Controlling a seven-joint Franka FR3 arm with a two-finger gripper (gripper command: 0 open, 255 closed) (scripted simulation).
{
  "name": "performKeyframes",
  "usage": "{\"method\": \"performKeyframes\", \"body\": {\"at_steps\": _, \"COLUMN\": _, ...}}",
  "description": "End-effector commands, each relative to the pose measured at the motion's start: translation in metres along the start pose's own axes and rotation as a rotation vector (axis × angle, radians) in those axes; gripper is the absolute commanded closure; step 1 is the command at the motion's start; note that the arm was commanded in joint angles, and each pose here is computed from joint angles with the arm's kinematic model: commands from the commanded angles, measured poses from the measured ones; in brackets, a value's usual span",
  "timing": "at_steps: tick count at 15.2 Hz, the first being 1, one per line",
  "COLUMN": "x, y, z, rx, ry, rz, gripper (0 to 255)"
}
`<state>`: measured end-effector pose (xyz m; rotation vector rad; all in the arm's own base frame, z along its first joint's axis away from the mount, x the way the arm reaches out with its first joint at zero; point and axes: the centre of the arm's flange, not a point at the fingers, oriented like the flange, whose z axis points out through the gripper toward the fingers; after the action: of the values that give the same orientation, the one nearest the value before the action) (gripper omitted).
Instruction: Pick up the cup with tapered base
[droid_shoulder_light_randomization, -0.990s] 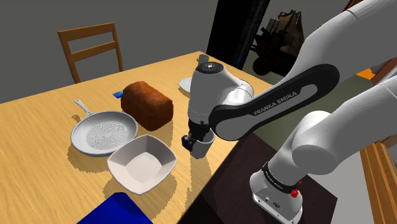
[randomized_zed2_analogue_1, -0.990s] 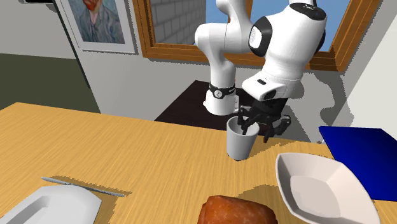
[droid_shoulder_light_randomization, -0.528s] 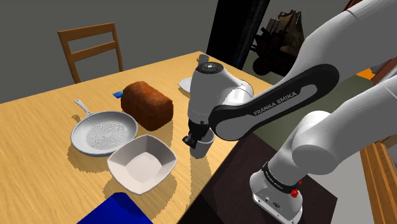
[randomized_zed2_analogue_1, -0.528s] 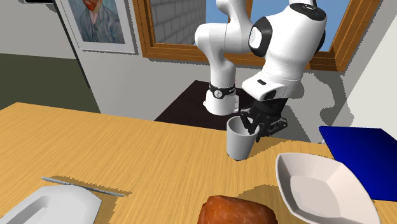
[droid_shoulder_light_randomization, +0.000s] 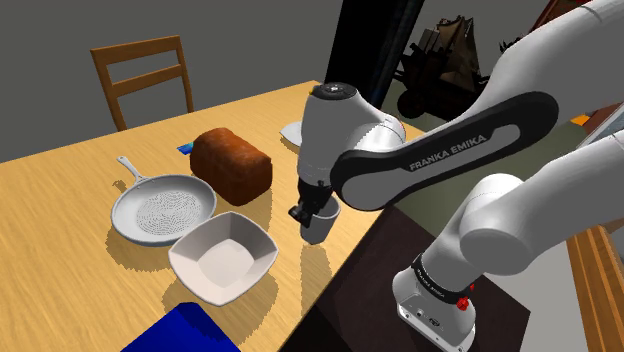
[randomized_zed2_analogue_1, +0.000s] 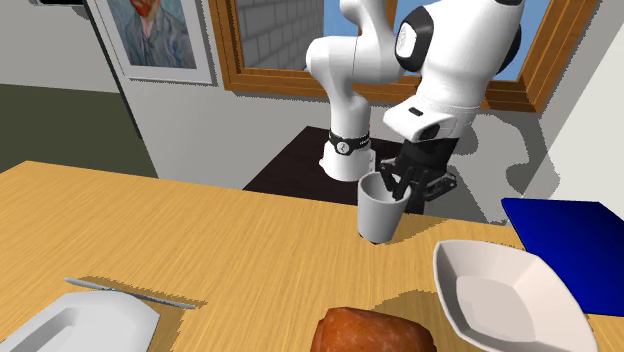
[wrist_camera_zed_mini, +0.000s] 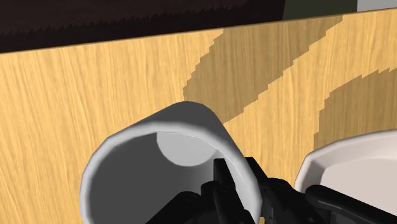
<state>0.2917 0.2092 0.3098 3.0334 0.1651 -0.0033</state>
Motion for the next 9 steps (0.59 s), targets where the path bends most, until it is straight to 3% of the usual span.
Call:
{"method": "performKeyframes", "body": {"at_steps": 1, "x": 0.0, "y": 0.002, "z": -0.01, "rx": 0.0, "ry": -0.001, "rz": 0.0, "gripper": 255}}
{"method": "performKeyframes", "body": {"at_steps": 9, "x": 0.0, "y": 0.006, "z": -0.052, "rx": 0.0, "ry": -0.001, "rz": 0.0, "gripper": 255}}
